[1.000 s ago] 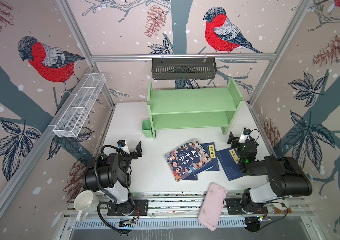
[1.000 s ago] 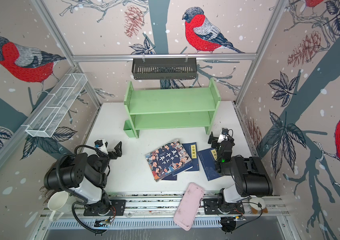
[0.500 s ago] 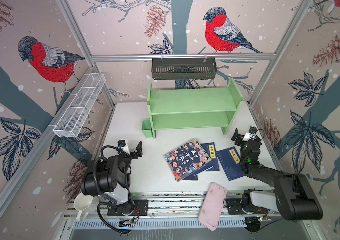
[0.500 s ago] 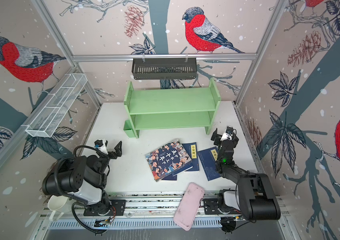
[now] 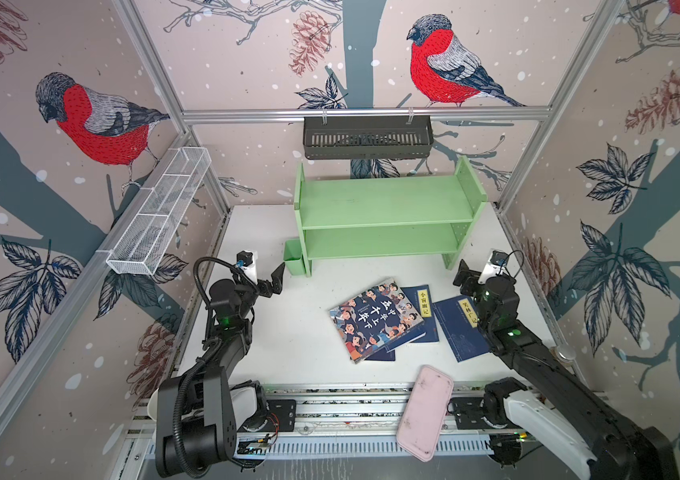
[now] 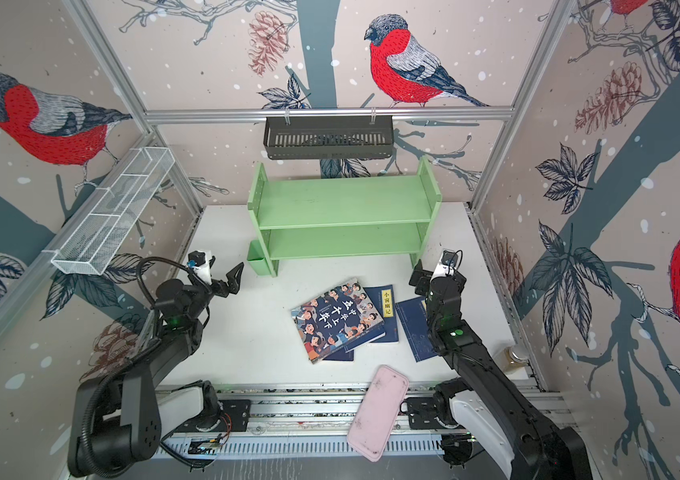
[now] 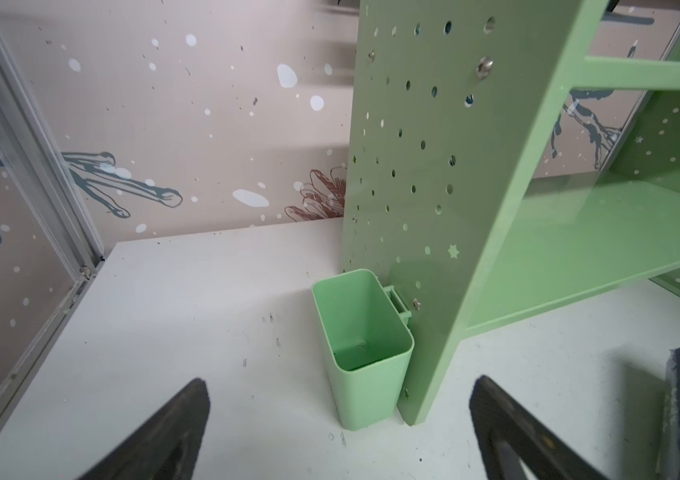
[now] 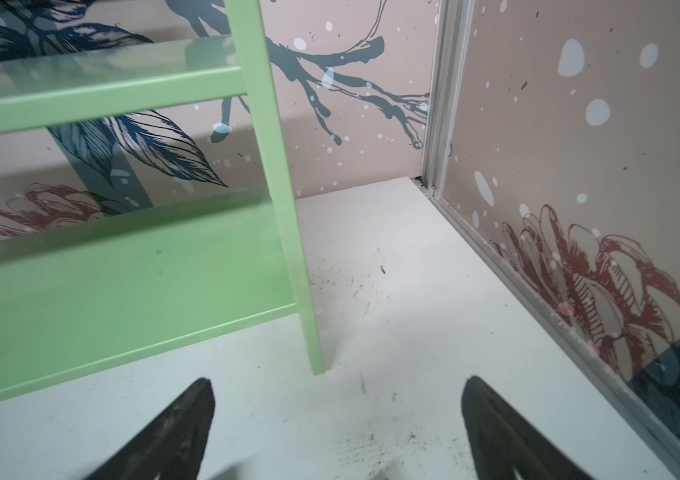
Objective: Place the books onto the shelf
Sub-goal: 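Move both grippers toward the illustrated book's opposite edges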
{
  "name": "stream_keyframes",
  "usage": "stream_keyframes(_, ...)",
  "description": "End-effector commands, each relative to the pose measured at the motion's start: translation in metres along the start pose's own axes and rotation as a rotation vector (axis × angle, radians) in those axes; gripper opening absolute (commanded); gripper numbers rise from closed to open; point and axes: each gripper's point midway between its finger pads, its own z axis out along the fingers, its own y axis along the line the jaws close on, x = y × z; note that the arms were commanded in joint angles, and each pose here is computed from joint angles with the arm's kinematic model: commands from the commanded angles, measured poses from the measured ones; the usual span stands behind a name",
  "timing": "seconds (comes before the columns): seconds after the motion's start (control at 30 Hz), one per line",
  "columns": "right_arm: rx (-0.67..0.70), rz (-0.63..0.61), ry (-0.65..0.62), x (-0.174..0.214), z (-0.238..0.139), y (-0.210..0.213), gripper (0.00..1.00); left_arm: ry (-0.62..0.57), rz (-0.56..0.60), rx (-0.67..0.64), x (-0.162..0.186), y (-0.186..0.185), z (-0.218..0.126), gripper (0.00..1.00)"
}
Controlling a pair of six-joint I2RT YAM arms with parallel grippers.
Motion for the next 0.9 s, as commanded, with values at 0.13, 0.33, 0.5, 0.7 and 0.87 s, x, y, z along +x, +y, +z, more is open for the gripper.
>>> stream_keyframes(0.13,-0.193,0.123,0.229,0.025,-0.029,0.037,0.91,0.356,-0.124,0.180,0.030,-0.032,-0.006,0.97)
stream_keyframes(0.33,-0.407,0.192,0.414,0.049,-0.054,0.083,0.89,0.391,-0.190,0.321,0.018,-0.069,-0.017,0.97)
stream_keyframes(0.5,-0.593,0.210,0.555,0.071,-0.077,0.119,0.89,0.409,-0.256,0.421,0.018,-0.090,-0.023,0.97)
stream_keyframes(0.7,-0.723,0.254,0.698,0.100,-0.104,0.144,0.87,0.440,-0.422,0.468,0.029,-0.105,-0.028,0.97)
stream_keyframes(0.87,-0.788,0.294,0.762,0.112,-0.114,0.157,0.88,0.428,-0.477,0.497,0.039,-0.113,-0.029,0.96)
